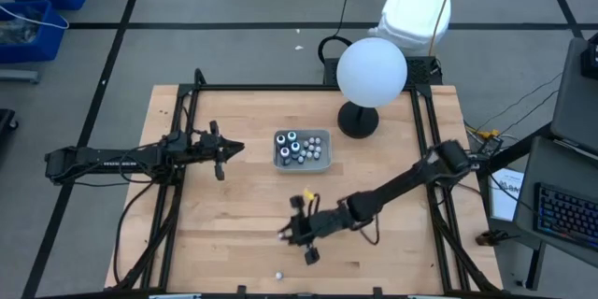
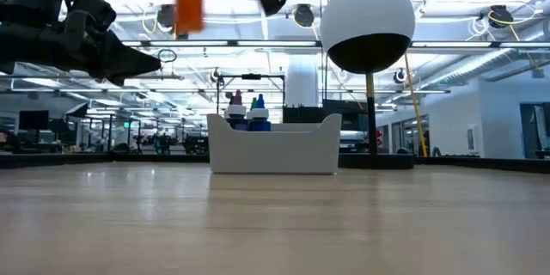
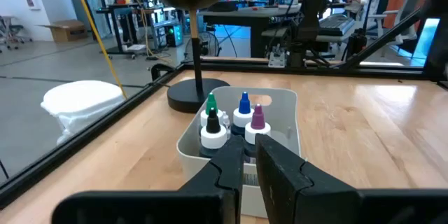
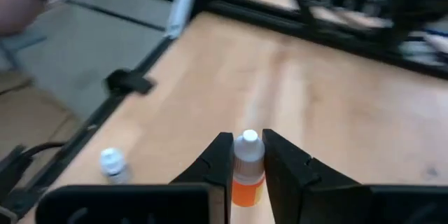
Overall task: Pick & Place food coloring
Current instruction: Put the small yellow food coloring bottle into the gray bin
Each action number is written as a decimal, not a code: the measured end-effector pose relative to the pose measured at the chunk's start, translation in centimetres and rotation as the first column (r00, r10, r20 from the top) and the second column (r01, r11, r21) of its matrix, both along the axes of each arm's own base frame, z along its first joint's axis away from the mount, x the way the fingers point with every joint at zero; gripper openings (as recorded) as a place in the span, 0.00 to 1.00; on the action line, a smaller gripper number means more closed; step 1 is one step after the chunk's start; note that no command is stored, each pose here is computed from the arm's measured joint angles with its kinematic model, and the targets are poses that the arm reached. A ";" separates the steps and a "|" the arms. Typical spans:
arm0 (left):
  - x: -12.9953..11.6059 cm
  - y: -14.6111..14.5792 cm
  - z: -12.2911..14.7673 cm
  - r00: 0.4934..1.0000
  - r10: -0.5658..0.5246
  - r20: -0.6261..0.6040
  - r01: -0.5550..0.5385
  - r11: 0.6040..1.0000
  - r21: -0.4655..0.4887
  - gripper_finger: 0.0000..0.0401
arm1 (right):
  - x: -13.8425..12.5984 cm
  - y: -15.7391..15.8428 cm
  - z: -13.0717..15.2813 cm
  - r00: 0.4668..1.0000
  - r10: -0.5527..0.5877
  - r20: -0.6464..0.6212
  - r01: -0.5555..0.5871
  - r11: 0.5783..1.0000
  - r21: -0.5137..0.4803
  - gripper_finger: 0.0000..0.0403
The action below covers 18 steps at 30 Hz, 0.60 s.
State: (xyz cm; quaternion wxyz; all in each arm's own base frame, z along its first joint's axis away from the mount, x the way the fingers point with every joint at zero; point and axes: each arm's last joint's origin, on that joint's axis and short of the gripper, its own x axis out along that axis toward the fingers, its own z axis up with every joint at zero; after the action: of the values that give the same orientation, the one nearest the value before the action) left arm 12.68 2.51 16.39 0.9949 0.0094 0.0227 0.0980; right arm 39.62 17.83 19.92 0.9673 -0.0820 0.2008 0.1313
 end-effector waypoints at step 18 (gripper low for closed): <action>0.0 0.0 -0.3 1.000 0.005 -0.005 -0.006 0.993 -0.117 0.12 | -13.8 -6.0 -2.6 0.907 -0.411 0.089 0.395 0.905 0.155 0.12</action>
State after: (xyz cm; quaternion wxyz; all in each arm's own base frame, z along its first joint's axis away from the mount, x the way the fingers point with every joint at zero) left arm 12.66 2.50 16.12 0.9934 -0.0487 0.0309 0.0991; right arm 25.80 11.86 17.30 0.9870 0.0183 0.1461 -0.0638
